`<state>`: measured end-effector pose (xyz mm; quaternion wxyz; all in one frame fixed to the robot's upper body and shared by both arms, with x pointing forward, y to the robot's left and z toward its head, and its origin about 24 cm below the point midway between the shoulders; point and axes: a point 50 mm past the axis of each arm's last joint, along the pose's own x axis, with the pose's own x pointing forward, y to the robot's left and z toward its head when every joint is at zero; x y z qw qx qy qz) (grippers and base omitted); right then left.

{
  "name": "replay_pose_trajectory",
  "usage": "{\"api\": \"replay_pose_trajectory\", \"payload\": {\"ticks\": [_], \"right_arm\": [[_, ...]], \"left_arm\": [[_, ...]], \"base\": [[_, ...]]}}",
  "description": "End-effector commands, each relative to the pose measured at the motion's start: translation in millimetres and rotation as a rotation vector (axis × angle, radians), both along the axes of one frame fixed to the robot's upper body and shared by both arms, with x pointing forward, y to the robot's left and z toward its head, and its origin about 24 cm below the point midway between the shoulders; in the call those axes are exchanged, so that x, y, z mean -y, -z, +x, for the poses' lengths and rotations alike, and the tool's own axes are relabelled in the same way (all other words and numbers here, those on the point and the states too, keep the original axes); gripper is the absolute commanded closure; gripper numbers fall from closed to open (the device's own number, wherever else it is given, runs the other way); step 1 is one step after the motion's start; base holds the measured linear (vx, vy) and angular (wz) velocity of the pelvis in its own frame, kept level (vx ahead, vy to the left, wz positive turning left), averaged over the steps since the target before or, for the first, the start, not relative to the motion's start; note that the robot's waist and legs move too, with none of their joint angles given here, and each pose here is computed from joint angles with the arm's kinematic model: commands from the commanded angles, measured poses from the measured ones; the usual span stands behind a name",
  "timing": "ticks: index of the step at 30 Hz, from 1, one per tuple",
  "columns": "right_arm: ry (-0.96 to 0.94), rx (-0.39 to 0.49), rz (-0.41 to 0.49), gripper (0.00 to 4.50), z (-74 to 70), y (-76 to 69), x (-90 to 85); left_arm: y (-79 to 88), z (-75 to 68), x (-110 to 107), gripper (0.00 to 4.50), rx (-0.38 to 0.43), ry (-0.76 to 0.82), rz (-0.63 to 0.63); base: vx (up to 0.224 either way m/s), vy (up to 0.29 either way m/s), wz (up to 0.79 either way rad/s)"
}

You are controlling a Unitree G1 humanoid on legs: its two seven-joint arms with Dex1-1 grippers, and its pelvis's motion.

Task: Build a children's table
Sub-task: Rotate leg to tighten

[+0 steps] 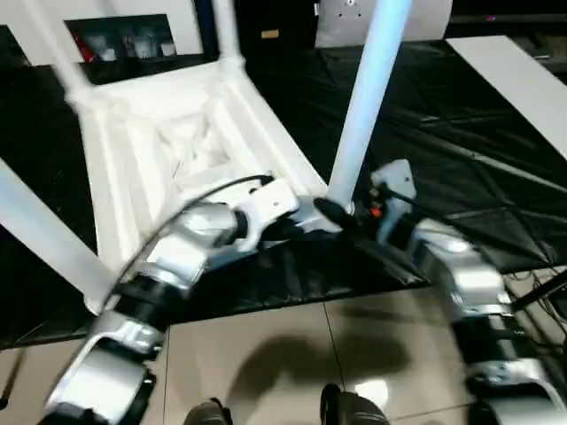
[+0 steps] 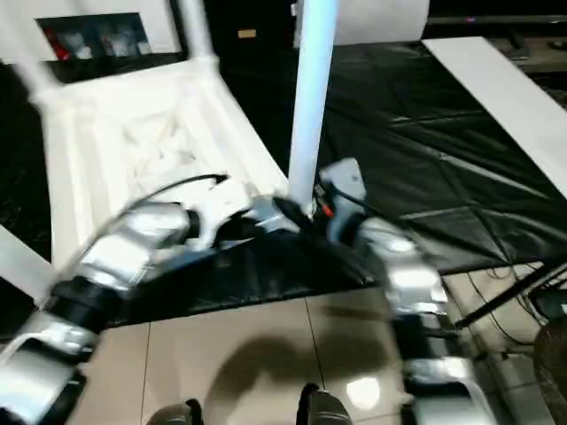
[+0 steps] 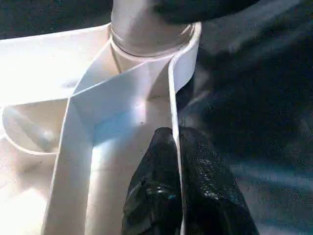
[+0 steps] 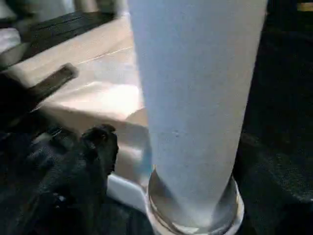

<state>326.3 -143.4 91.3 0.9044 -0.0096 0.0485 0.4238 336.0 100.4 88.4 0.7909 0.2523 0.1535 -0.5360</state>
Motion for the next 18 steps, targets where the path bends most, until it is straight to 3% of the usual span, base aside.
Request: {"api": "replay_pose_trajectory", "payload": {"ticks": [1, 8, 9, 12, 18], "right_arm": [[-0.112, 0.005, -0.005, 0.35, -6.5, -5.7, 3.5], [-0.353, -0.036, -0.098, 0.28, -17.4, -8.9, 21.4], [-0.398, -0.048, -0.101, 0.53, -18.7, -9.6, 23.7], [-0.489, -0.081, -0.101, 0.53, -20.1, -11.3, 27.2], [-0.605, -0.125, -0.086, 1.22, -25.2, -10.4, 22.1]], "left_arm": [[21.0, -12.8, -3, 4.5, -0.092, 0.109, 0.061], [25.0, -25.2, -16, 4.5, -0.109, 0.377, 0.178], [24.9, -27.2, -18, 4.5, -0.119, 0.417, 0.198], [24.2, -32.5, -22, 4.5, -0.141, 0.518, 0.253], [24.6, -36.1, -25, 4.5, -0.16, 0.606, 0.291]], "base": [[0.0, 0.0, 0.0], [0.0, 0.0, 0.0], [0.0, 0.0, 0.0], [0.0, 0.0, 0.0], [0.0, 0.0, 0.0]]}}
